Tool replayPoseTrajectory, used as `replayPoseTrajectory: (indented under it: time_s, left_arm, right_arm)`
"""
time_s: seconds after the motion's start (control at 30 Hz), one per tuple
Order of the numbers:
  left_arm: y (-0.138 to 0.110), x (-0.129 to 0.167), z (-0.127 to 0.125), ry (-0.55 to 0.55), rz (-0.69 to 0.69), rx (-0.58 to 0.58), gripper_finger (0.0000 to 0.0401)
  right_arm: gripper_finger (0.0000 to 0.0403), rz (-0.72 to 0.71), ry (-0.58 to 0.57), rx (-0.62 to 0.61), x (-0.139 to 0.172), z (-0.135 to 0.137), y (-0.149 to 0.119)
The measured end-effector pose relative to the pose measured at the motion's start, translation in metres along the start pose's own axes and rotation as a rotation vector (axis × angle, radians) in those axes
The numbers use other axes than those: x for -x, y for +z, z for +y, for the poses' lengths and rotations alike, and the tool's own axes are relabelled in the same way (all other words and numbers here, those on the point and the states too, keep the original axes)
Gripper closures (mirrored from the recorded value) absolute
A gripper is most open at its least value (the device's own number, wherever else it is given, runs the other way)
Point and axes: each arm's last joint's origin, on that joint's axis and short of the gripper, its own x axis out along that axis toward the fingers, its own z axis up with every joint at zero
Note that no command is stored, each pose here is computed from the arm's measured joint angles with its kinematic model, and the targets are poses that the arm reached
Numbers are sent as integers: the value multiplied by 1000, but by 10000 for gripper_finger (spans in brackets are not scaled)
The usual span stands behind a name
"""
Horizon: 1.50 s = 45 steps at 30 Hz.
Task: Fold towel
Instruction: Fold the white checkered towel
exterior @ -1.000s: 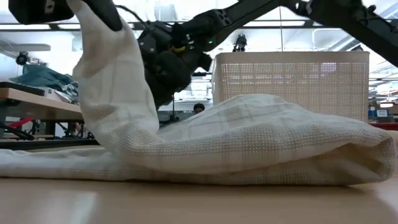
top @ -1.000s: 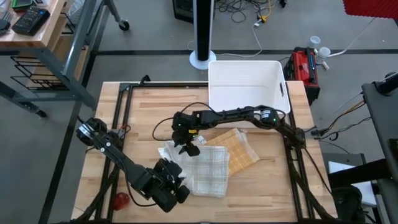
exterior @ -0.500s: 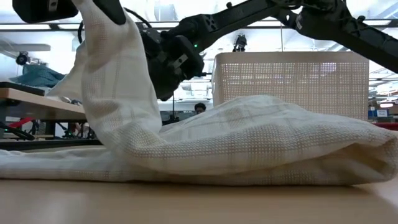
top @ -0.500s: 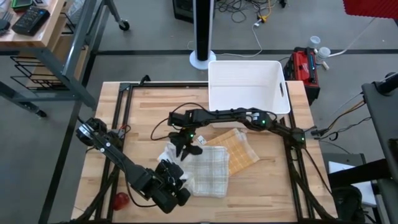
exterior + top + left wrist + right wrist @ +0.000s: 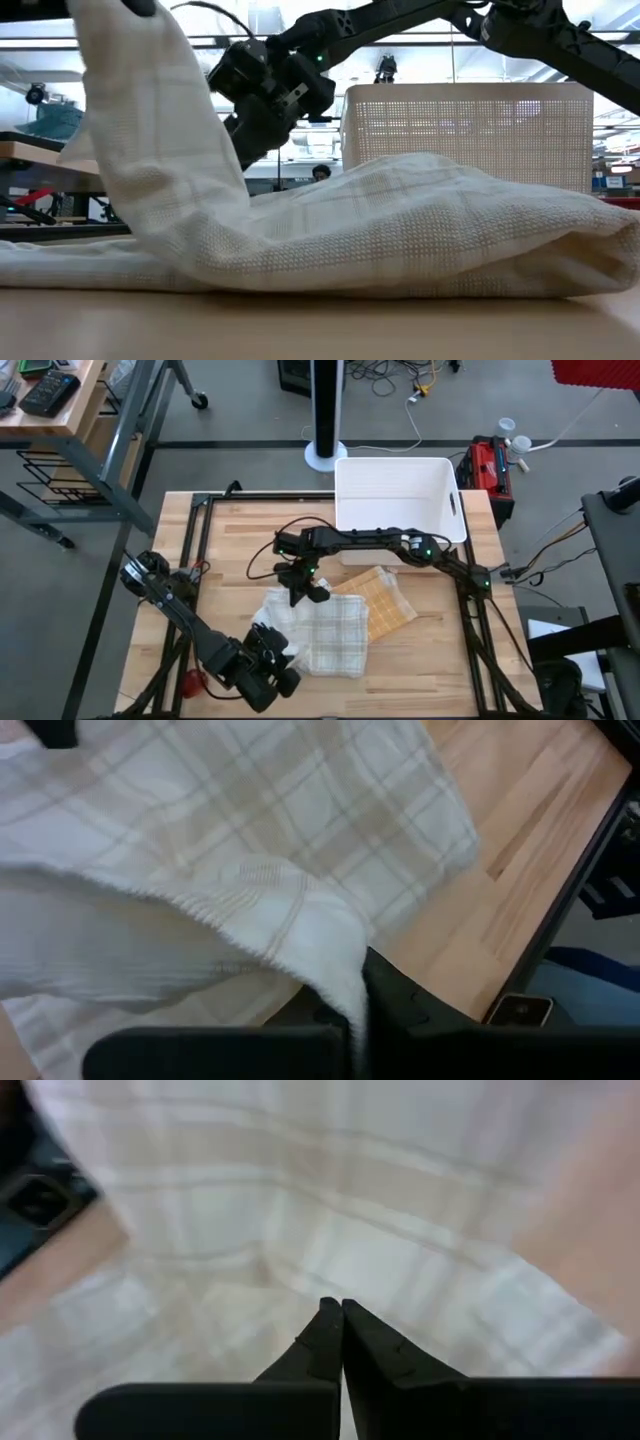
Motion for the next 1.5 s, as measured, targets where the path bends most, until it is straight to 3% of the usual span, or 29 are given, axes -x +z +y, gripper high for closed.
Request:
replayPoseTrajectory:
  time_s: [0.2,0.43,0.6,0.83,0.97,1.07,1.17,1.3,1.5]
  left_arm:
    - [0,0,0,0,-7,-6,400]
    - [0,1,-3,-25,-10,-3,401]
    - [1,2,-6,-47,-20,-16,401]
    - [16,21,-23,-97,-105,-94,401]
    - [26,36,-33,-128,-144,-131,401]
    - [30,42,-35,-123,-145,-150,401]
    - [30,41,-34,-104,-139,-151,401]
    - [26,36,-31,-83,-122,-128,401]
    - [20,30,-26,-70,-56,-81,401]
  right_arm:
    - [376,23,-53,-36,0,-4,-1]
    - [265,18,-144,-69,0,-9,3]
    - [194,24,-128,-61,-8,-5,5]
    - [165,25,-85,-36,-23,3,8]
    - [171,41,-59,-58,-29,3,2]
    - [191,26,51,-30,-30,9,-1]
    - [247,21,118,-2,-29,13,-4]
    - [375,35,122,-11,-26,13,-7]
    - [400,46,112,-24,-13,9,-11]
